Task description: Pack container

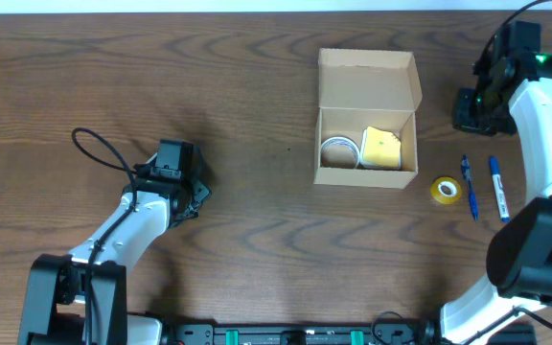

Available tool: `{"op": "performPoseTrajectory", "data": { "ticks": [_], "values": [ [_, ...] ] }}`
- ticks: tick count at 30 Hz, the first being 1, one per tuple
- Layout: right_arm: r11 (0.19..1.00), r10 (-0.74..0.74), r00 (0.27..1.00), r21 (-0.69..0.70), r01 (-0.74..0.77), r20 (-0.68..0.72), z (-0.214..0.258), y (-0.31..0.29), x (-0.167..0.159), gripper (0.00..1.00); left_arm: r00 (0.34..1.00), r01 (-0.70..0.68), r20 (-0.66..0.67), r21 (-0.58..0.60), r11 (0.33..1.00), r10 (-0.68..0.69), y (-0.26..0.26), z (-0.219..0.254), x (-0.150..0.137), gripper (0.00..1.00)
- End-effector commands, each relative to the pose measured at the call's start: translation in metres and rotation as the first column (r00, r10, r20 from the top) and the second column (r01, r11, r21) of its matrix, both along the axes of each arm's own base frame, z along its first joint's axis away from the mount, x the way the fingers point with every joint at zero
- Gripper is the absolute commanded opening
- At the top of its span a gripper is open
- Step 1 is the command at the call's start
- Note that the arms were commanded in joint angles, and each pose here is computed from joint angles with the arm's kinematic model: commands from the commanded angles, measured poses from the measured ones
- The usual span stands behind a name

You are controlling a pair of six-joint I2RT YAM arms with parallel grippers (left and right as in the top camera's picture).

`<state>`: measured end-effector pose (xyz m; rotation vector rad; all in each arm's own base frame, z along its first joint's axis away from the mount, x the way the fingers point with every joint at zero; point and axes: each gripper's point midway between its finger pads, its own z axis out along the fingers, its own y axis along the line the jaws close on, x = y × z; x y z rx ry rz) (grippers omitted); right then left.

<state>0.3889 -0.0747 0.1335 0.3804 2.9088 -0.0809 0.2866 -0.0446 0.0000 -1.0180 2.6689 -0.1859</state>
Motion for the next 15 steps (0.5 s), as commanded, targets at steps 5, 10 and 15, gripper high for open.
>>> {"op": "performPoseTrajectory", "data": {
  "ticks": [5, 10, 15],
  "values": [
    [1.0, 0.02, 0.999, 0.005, -0.02, 0.031, 0.011, 0.003, 0.0, 0.09, 0.994, 0.054, -0.101, 0.009, 0.999, -0.052, 0.001, -0.013, -0.022, 0.66],
    [1.0, 0.02, 0.999, 0.005, -0.02, 0.032, 0.011, 0.003, 0.0, 0.09, 0.981, 0.061, -0.185, 0.023, 0.998, -0.056, 0.005, -0.015, -0.042, 0.66],
    [1.0, 0.022, 0.999, 0.012, -0.022, 0.04, 0.012, 0.004, 0.002, 0.09, 0.974, 0.059, -0.222, 0.079, 0.995, -0.04, 0.015, -0.01, -0.047, 0.66]
  ]
}}
